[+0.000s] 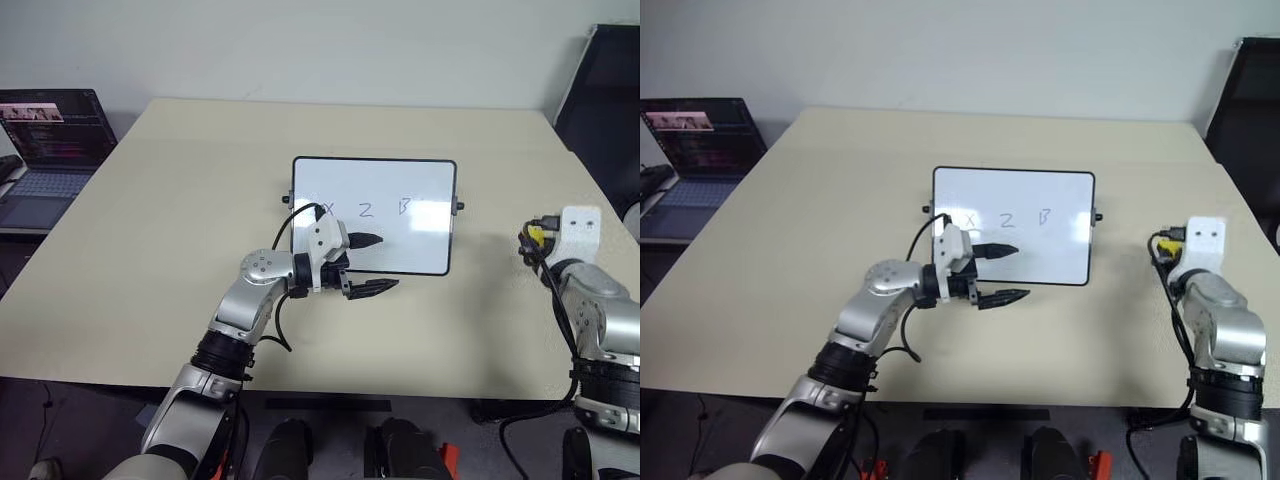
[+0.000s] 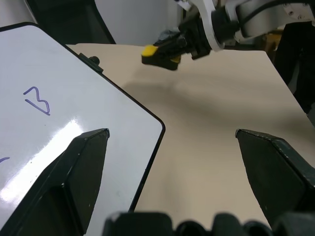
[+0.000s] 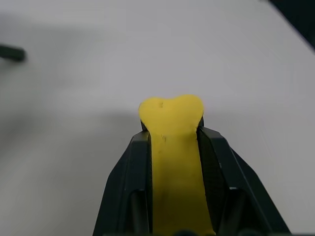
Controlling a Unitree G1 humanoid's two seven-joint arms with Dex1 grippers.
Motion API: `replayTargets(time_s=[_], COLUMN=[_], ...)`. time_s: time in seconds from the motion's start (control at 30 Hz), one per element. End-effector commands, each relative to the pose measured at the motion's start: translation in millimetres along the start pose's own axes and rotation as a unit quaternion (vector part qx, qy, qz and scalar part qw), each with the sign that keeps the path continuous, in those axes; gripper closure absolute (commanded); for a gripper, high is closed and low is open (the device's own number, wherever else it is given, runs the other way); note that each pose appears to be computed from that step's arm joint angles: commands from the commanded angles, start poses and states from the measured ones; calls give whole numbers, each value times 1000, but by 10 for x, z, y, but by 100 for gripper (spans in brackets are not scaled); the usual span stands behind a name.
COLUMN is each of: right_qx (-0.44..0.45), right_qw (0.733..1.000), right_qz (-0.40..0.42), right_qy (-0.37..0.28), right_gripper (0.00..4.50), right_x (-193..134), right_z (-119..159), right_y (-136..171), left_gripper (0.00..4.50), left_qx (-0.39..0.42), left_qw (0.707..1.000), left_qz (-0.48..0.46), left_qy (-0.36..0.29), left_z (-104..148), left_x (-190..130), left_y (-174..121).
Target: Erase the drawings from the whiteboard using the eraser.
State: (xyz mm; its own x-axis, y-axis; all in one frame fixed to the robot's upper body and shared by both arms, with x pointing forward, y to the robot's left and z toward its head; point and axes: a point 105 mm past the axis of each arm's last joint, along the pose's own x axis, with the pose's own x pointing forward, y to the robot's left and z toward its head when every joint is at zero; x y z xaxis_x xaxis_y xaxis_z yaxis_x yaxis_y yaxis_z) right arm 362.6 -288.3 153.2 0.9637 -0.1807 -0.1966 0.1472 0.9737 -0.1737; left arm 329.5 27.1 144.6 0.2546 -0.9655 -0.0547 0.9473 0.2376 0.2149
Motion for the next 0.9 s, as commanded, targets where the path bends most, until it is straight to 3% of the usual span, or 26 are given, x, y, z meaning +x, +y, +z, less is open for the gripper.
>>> replayTargets(time_s=[0.03,0.23,0.47,0.9], right_qx=[-49,-128,-159,-195], right_qw=[996,979,964,944], right_qz=[19,80,106,150], right_qy=[-79,-134,-182,-222], right_gripper=[353,353,353,353], right_x=[-42,-65,-68,-47], right_z=[408,636,821,862], right_y=[106,422,611,987], left_gripper=[0,0,0,0], left_qx=[23,21,12,22], left_qw=[999,993,978,968], left_qz=[36,117,210,251], left_qy=[-19,-17,-12,6], left_z=[148,124,58,-9], left_x=[-38,-111,-237,-300], left_y=[84,230,342,318])
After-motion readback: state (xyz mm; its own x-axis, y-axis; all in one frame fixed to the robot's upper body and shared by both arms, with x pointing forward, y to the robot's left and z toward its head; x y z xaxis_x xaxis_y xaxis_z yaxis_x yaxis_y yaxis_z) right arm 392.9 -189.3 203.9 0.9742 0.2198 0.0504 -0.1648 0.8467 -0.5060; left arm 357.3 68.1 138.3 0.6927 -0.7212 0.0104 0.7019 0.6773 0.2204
